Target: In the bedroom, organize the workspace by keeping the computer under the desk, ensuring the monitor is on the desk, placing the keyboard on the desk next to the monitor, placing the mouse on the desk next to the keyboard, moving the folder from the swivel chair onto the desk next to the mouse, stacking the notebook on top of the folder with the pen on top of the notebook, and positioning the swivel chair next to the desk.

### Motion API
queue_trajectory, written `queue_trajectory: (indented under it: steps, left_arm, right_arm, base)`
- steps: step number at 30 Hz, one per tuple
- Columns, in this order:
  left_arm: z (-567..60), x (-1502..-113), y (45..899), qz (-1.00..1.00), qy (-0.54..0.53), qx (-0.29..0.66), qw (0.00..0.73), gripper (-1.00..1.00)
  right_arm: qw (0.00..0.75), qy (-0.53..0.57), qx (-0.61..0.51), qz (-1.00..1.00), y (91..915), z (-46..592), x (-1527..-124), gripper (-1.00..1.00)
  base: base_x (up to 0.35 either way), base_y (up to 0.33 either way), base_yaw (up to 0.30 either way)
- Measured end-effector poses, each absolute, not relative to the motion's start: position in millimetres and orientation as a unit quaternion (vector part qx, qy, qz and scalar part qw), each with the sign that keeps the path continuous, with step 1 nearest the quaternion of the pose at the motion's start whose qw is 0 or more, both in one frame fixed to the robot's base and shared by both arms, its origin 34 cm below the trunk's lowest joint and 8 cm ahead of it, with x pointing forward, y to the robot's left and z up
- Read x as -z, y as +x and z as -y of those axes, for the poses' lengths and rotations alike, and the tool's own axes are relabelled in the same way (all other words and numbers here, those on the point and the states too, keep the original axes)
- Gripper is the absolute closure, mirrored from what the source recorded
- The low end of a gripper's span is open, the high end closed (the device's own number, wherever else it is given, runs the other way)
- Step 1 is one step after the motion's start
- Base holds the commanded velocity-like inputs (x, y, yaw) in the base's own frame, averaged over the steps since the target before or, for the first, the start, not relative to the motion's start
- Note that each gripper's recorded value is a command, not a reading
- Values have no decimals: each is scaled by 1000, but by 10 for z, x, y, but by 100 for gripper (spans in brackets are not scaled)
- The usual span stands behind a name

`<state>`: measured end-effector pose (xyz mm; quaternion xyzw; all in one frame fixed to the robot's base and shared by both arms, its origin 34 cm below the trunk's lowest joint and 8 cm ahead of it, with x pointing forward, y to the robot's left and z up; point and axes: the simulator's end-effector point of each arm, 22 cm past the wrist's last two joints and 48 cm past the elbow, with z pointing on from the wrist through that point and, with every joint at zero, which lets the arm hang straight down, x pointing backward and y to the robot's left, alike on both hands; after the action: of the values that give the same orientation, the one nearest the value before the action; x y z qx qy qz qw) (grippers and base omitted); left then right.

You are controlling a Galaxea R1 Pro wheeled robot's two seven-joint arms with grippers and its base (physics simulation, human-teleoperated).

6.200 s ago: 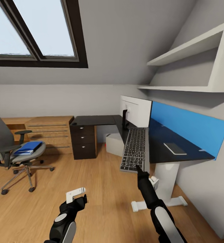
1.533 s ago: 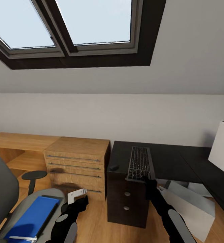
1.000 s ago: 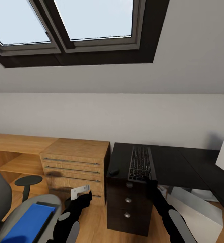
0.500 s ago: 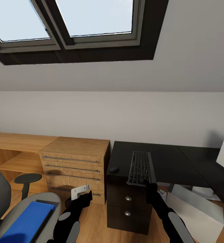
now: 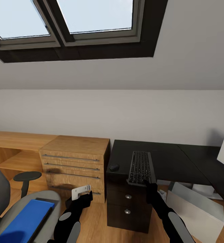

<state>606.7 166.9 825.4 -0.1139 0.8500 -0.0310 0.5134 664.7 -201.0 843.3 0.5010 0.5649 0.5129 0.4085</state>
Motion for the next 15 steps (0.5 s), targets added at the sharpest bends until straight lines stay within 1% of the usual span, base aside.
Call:
queue_trajectory:
  steps: [7,13,15]
  left_arm:
    - [-1687,-8218,6060,-852,-112,28,511,-100]
    - [-1693,-8202,6056,-853,-111,26,510,-100]
    - [-1694,-8198,6057,-853,-111,26,509,-100]
  right_arm:
    - [409,501,-513,-565,6648,2016,-8434,100]
    - [409,501,-512,-565,6645,2017,-8436,100]
    - [409,501,-513,-565,6646,2016,-8435,100]
  base:
    - [9,0,0]
    - [214,0,0]
    - [113,0,0]
